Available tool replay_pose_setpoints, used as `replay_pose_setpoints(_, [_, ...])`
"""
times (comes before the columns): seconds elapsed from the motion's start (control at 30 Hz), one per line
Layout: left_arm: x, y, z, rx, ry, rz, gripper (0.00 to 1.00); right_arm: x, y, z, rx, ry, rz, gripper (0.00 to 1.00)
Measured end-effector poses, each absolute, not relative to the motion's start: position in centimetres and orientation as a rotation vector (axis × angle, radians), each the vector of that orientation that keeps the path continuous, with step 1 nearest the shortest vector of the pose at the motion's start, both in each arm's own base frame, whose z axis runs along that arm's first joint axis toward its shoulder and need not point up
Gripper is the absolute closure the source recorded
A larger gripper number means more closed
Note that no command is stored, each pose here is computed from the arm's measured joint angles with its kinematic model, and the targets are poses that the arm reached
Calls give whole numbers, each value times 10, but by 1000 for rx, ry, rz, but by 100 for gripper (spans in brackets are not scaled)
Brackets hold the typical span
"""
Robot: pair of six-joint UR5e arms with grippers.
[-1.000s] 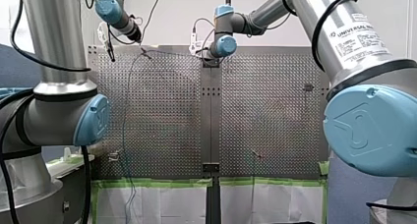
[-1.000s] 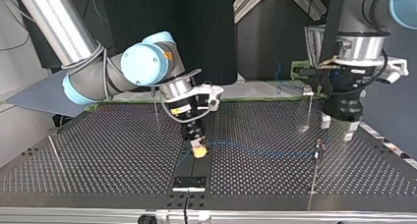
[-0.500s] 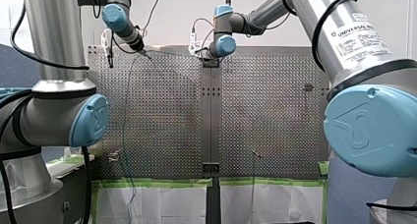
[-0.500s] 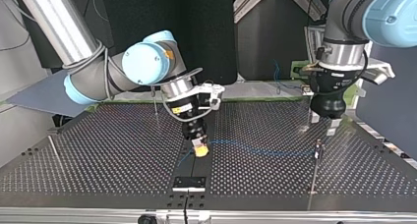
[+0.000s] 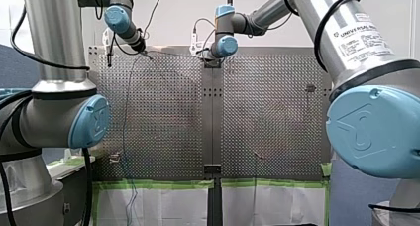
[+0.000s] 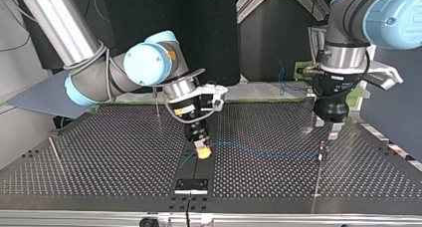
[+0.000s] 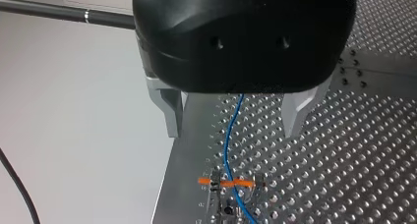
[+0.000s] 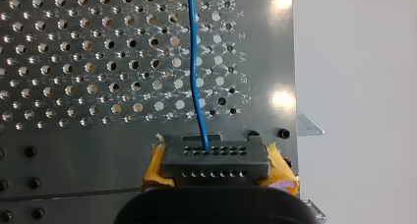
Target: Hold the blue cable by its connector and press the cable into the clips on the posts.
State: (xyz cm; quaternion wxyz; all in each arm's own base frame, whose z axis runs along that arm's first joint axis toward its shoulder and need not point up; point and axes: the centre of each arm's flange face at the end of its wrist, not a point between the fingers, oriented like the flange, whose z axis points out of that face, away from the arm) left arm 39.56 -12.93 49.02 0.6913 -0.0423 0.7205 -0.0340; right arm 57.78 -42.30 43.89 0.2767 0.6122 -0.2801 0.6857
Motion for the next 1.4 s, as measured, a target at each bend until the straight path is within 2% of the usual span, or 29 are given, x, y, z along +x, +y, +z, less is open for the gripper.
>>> replay_pose_setpoints(0.9, [395, -130, 487, -73, 1622, -45, 0, 578, -423, 439, 1644, -752, 1842, 100])
replay_pose_setpoints(1.4, [388, -126, 483, -127, 1666, 20, 0, 579, -422, 439, 1646, -751, 1843, 100])
